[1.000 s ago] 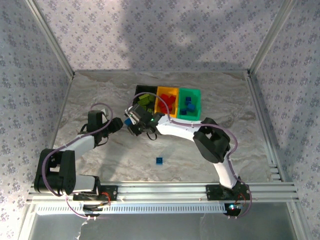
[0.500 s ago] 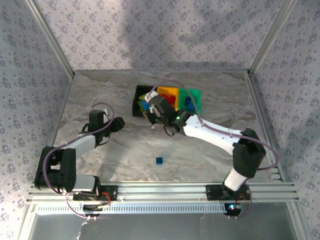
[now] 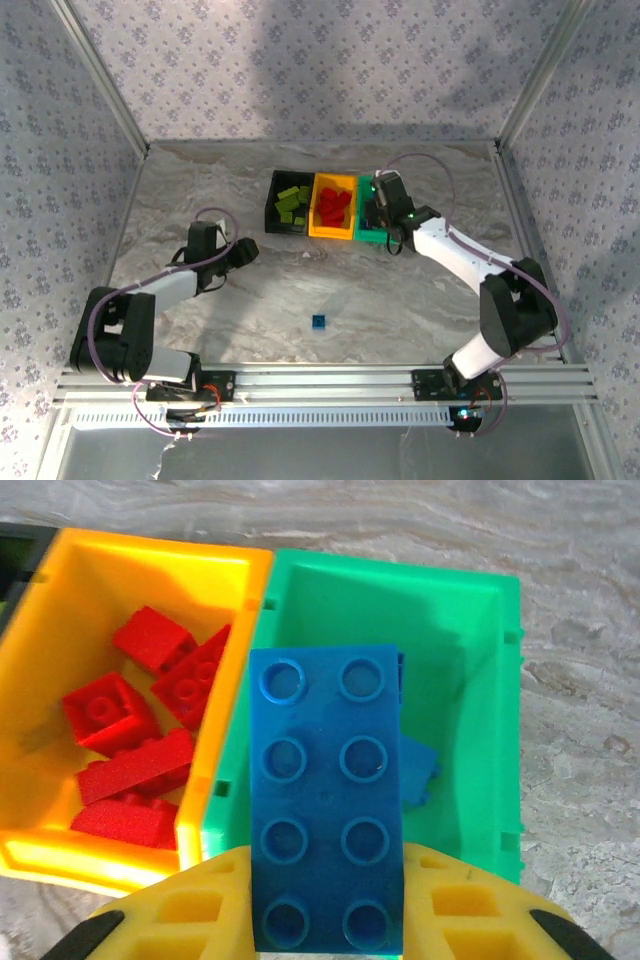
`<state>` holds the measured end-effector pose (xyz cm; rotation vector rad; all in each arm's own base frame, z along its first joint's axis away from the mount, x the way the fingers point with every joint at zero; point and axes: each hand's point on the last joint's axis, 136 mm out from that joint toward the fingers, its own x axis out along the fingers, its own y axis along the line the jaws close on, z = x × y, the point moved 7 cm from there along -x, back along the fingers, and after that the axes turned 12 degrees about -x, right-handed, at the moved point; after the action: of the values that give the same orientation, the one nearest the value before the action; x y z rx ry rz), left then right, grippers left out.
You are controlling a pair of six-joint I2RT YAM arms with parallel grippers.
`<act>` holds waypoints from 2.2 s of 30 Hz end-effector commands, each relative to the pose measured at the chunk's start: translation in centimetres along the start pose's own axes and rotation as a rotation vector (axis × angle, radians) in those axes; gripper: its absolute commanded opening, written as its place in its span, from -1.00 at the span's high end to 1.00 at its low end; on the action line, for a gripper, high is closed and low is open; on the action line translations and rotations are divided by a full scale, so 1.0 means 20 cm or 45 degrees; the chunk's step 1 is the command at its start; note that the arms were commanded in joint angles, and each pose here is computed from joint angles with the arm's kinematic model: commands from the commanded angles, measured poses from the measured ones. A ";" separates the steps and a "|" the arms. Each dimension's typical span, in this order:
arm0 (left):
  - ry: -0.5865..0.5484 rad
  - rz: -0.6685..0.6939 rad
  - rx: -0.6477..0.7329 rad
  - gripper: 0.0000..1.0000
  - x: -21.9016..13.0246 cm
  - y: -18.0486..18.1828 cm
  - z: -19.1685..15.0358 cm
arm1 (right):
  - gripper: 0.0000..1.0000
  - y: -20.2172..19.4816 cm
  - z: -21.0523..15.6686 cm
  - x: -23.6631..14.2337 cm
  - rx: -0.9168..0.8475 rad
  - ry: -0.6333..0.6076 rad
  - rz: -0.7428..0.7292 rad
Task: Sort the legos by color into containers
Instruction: Place the lego in the container, then pick up the lego from the middle-left of the table.
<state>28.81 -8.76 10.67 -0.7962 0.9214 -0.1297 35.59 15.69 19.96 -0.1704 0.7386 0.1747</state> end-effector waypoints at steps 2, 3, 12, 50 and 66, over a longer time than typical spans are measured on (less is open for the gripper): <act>-0.020 -0.028 0.031 -0.12 0.01 -0.06 0.05 | 0.41 0.01 -0.04 0.14 0.058 0.082 0.064; -0.022 -0.029 0.034 -0.12 0.00 -0.06 0.05 | 0.40 0.02 -0.04 0.18 0.055 0.093 0.069; -0.017 -0.040 0.042 -0.12 0.00 -0.08 0.05 | -0.22 0.08 -0.05 0.22 0.025 0.077 0.048; 0.206 0.020 0.969 -0.11 0.01 -0.65 -0.77 | -0.28 -0.29 -0.50 -0.14 0.067 0.000 -0.004; 0.276 0.303 1.060 -0.12 -0.12 -0.49 -1.05 | -0.29 -0.28 -0.53 -0.09 0.088 0.048 0.053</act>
<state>14.38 -26.42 11.54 0.0762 1.0243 -0.4198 28.40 7.72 14.31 -0.1120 0.7790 0.1806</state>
